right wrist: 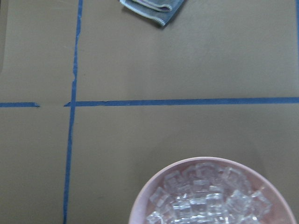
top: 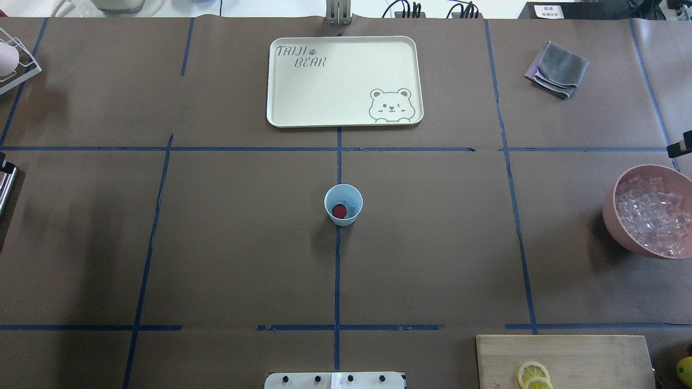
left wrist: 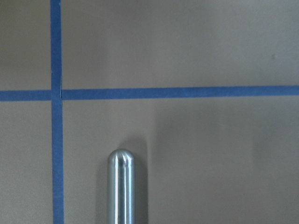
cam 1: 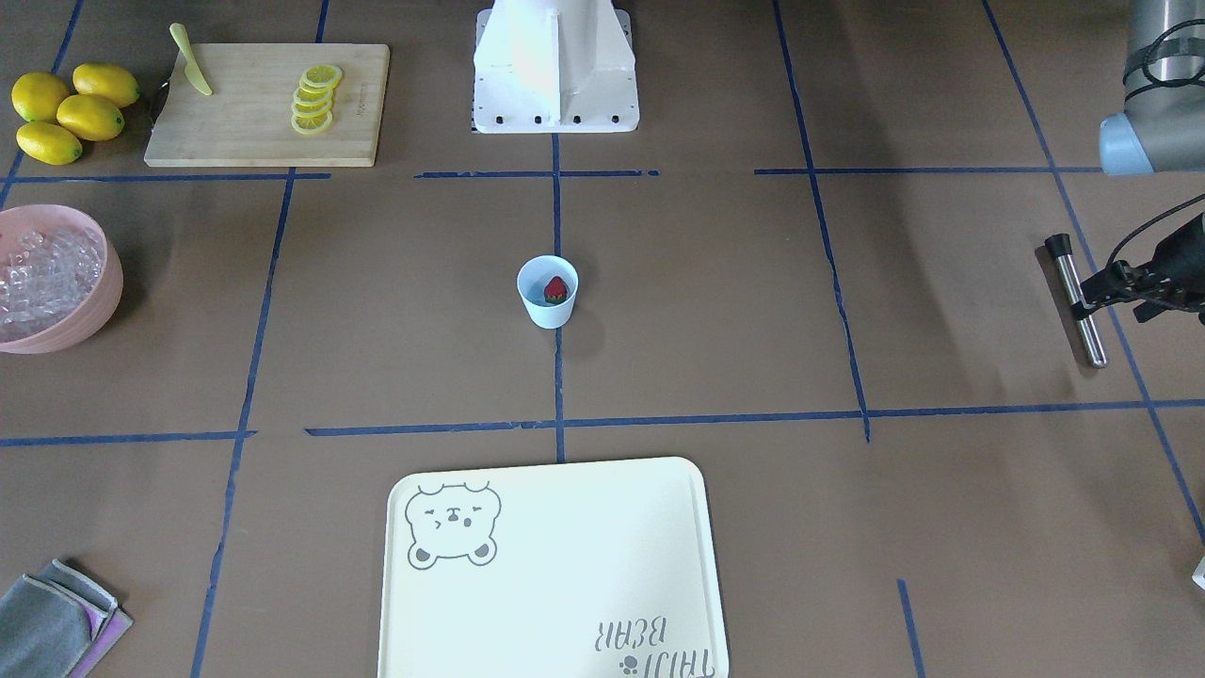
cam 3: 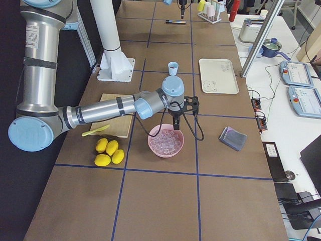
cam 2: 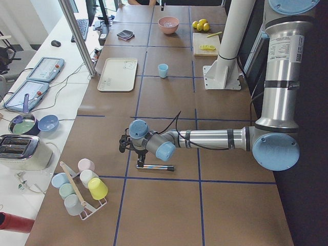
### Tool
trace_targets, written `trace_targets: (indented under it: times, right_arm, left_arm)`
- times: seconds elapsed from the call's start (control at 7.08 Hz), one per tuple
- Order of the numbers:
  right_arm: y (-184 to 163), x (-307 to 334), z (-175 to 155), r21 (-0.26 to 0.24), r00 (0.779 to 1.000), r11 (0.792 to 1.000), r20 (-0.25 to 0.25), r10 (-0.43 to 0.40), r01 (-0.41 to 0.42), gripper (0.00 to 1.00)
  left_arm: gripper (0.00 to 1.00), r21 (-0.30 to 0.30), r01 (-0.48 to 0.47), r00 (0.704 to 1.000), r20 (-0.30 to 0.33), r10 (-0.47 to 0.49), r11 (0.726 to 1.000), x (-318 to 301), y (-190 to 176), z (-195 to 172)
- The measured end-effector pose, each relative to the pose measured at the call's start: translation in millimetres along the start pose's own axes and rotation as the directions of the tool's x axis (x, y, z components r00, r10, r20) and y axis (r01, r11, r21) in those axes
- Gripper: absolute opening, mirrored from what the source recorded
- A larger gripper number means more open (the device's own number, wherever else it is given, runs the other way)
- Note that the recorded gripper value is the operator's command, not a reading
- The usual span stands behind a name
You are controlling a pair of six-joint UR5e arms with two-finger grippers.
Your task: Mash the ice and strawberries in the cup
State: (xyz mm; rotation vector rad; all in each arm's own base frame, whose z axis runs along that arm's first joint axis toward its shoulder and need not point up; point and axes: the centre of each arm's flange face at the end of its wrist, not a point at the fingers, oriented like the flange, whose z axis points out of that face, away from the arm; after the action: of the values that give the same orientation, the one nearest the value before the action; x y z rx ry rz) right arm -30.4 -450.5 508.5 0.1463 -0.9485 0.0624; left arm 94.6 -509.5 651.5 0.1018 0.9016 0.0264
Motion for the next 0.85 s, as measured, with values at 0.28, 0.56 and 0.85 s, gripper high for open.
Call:
trace_targets:
  times: [0.28,0.56,0.85]
  right_arm:
    - [-3.4,53.9,-34.3,0.013,0.997,0.999,-0.055,-0.052,0.053,1.00]
    - [0.7,82.0,-44.8,-0.028,0.989,0.994,-0.106,-0.107,0.105,1.00]
    - [-3.6,95.9,-39.7,-0.102,0.972,0.986,-0.178,-0.151,0.134,1.00]
  left_arm:
    - [1.00,0.032,-0.049,0.998,-0.047,0.051,0.998,-22.1,-3.7,-31.7]
    - [1.00,0.069,-0.071,0.991,-0.107,0.078,0.995,-38.4,-4.3,-62.7]
    - [1.00,0.095,-0.052,0.989,-0.132,0.064,0.994,-48.9,-4.4,-85.8]
